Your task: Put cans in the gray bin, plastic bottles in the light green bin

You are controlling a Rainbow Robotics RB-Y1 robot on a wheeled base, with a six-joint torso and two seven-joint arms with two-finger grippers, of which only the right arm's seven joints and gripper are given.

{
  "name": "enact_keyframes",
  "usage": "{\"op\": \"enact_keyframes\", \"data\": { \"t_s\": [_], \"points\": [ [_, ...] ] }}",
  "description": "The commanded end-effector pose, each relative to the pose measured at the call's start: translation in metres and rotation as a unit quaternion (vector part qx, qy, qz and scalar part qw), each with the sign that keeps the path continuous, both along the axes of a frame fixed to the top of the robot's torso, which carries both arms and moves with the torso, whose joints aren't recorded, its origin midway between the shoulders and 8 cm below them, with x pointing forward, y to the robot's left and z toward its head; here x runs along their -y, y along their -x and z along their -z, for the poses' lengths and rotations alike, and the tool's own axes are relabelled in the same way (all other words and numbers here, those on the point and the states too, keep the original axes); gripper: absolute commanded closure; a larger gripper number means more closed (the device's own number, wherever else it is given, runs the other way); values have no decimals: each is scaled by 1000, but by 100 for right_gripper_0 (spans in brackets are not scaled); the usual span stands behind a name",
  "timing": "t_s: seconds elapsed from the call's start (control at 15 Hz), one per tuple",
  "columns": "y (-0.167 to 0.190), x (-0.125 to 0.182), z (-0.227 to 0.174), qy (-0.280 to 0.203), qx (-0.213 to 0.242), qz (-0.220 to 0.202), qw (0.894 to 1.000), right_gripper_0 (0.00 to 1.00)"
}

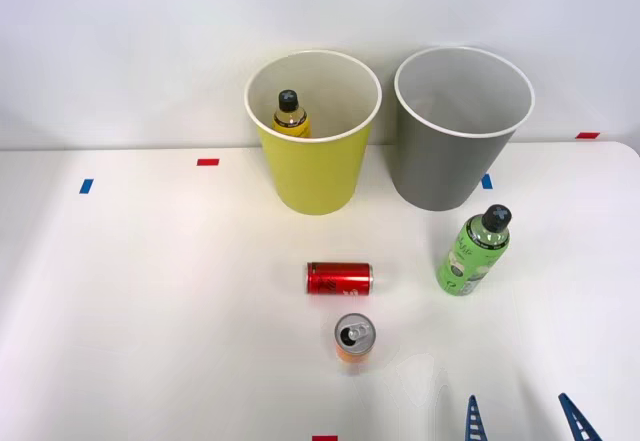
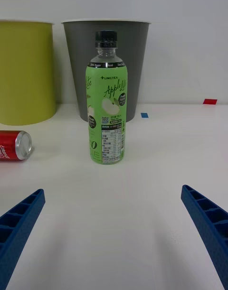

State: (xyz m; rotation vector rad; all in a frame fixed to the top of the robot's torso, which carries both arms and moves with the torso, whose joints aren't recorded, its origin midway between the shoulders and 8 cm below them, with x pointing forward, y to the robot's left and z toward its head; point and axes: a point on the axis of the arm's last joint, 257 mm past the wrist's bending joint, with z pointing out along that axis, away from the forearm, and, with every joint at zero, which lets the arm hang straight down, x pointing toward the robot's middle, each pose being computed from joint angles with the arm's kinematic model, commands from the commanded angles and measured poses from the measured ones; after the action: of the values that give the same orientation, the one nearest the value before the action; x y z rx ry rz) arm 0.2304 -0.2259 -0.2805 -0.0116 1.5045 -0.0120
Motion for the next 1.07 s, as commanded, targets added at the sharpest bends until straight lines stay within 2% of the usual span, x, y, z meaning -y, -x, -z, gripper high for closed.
{"op": "enact_keyframes", "data": {
  "t_s": [0.07,0.6,0.67,0.73,0.87,1.07],
  "points": [
    [0,0,0,0,0,0,1000,0],
    [0,0,0,0,0,0,1000,0],
    [-1,1,14,1,-15,1,1000,0],
    [-2,3,10,5,-2,4,1000,0],
    [-3,16,-6,44,35,3,998,0],
    [-12,20,-13,58,48,-18,997,0]
  ]
}}
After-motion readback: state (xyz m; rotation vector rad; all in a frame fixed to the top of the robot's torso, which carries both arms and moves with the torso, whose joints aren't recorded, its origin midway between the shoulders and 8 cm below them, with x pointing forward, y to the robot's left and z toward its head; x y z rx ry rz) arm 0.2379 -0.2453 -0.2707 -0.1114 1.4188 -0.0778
